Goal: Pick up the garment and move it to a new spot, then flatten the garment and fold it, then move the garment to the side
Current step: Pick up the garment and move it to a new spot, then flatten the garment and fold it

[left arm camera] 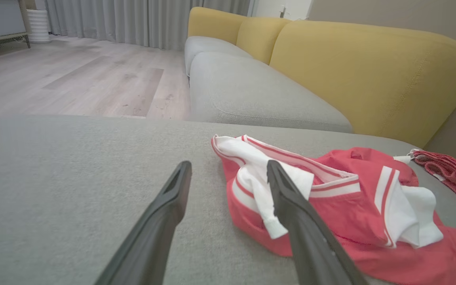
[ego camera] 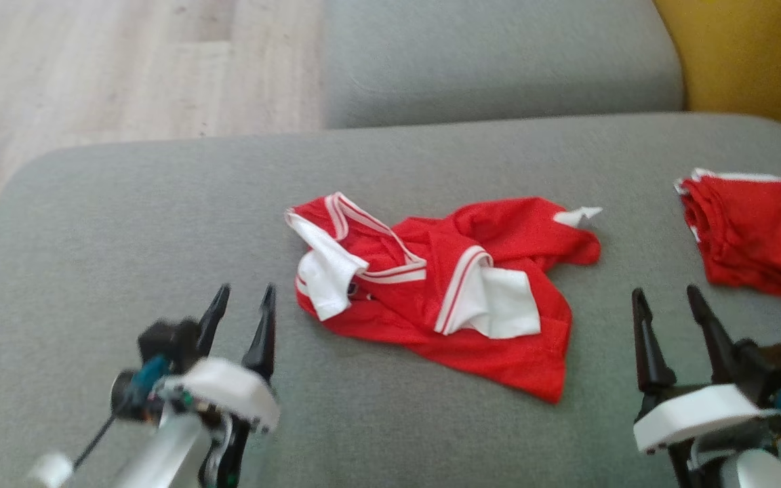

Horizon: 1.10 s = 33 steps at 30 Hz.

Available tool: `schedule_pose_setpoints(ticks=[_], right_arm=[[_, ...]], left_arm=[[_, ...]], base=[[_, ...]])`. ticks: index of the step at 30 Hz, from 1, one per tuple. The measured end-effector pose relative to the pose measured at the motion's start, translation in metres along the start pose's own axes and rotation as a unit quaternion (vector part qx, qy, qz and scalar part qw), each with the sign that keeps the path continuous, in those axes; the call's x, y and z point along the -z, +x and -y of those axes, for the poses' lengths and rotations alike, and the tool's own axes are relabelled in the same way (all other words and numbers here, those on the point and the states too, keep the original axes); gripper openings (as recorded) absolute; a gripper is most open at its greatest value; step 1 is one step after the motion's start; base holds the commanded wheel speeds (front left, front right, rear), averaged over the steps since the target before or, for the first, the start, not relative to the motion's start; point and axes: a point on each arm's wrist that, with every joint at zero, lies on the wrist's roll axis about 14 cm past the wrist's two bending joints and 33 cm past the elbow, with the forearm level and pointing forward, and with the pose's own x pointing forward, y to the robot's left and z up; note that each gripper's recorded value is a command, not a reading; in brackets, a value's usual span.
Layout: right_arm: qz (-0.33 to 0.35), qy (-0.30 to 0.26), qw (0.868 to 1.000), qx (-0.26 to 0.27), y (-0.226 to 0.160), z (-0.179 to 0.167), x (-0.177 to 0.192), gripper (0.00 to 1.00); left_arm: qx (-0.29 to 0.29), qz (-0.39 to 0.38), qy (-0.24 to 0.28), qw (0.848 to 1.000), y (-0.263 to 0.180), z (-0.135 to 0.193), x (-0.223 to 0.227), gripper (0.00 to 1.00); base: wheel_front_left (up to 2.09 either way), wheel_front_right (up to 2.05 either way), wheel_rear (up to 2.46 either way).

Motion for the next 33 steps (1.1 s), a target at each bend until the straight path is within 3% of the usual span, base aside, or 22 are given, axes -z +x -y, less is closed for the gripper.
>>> schedule_pose_setpoints(ticks=[11,17,33], right_arm=[[-0.026,-0.005,0.999,-0.044,-0.017,-0.029,0.019,1.00],[-0.031,-0.005,0.998,-0.048,-0.022,-0.032,0.023,1.00],[-0.050,-0.001,0.998,-0.048,-0.027,-0.033,0.039,1.00]], left_arm=[[-0.096,0.014,-0.021,0.995,-0.079,-0.039,0.022,1.00],[-0.126,0.021,-0.015,0.992,-0.105,-0.041,0.025,1.00],[-0.132,0.041,-0.024,0.990,-0.115,-0.030,0.009,1.00]], base=[[0.00,0.00,0.00],[0.00,0.00,0.00],[0.00,0.00,0.00]])
